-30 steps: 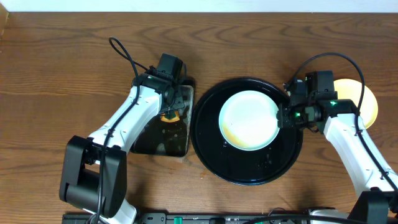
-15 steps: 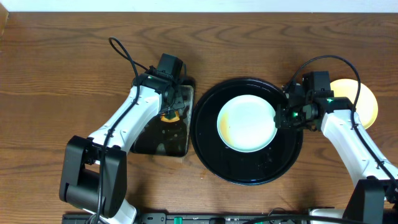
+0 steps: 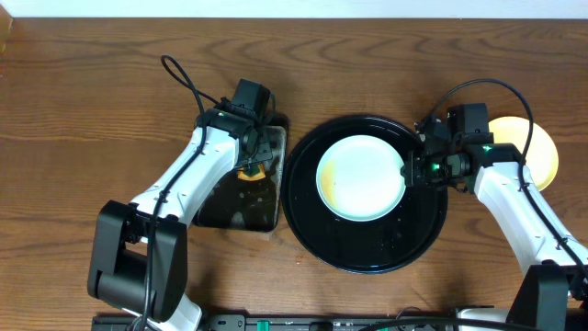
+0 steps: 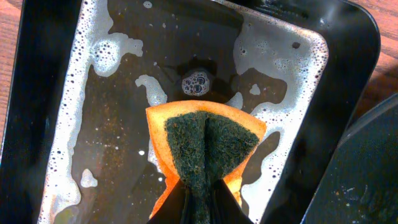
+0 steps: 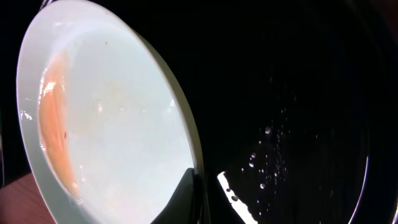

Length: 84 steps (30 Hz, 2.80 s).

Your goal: Clean dirty plates on tray and stack at the side

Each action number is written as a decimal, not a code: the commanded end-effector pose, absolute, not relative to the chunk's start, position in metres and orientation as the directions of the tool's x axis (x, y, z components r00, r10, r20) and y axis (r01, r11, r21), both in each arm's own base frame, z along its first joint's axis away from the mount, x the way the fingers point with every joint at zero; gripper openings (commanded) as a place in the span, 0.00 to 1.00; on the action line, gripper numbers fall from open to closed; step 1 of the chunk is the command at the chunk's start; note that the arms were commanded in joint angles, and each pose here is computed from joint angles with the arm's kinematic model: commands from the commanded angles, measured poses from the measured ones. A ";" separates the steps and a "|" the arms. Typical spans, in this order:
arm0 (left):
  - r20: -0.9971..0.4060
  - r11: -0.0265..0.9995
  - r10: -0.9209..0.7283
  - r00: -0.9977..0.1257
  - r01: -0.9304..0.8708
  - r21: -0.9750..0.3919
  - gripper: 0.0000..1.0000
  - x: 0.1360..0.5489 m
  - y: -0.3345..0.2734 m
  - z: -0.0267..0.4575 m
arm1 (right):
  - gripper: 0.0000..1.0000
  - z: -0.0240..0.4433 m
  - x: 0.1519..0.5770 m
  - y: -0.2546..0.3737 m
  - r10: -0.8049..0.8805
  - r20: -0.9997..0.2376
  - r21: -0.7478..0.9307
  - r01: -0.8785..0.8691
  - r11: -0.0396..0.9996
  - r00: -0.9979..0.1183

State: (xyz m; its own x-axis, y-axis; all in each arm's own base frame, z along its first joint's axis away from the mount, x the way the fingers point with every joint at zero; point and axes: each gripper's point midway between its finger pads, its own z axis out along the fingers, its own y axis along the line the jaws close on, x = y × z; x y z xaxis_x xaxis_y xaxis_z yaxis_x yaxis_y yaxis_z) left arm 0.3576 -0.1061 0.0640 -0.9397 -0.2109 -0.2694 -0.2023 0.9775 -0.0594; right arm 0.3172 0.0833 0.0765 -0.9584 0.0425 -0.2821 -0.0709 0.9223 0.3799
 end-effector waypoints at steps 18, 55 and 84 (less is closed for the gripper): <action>-0.274 0.980 -0.196 -0.941 -0.192 -0.044 0.10 0.356 -0.102 0.065 | 0.01 0.084 0.325 0.084 0.158 -0.252 0.435 0.034 0.900 -0.955; -0.274 0.980 -0.196 -0.941 -0.192 -0.044 0.10 0.356 -0.102 0.065 | 0.01 0.078 0.320 0.073 0.188 -0.226 0.379 0.091 0.921 -0.956; -0.274 0.980 -0.196 -0.941 -0.192 -0.044 0.10 0.356 -0.102 0.065 | 0.31 0.072 0.333 0.068 0.151 -0.299 0.339 0.043 0.940 -0.942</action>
State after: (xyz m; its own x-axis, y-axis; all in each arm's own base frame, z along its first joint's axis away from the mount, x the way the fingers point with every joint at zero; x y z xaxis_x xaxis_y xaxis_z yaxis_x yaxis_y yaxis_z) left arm 0.3575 -0.1061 0.0640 -0.9398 -0.2108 -0.2691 -0.2024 0.9775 -0.0592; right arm 0.3287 0.0746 0.0769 -0.9455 0.1483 -0.2898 0.0333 0.9297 0.3669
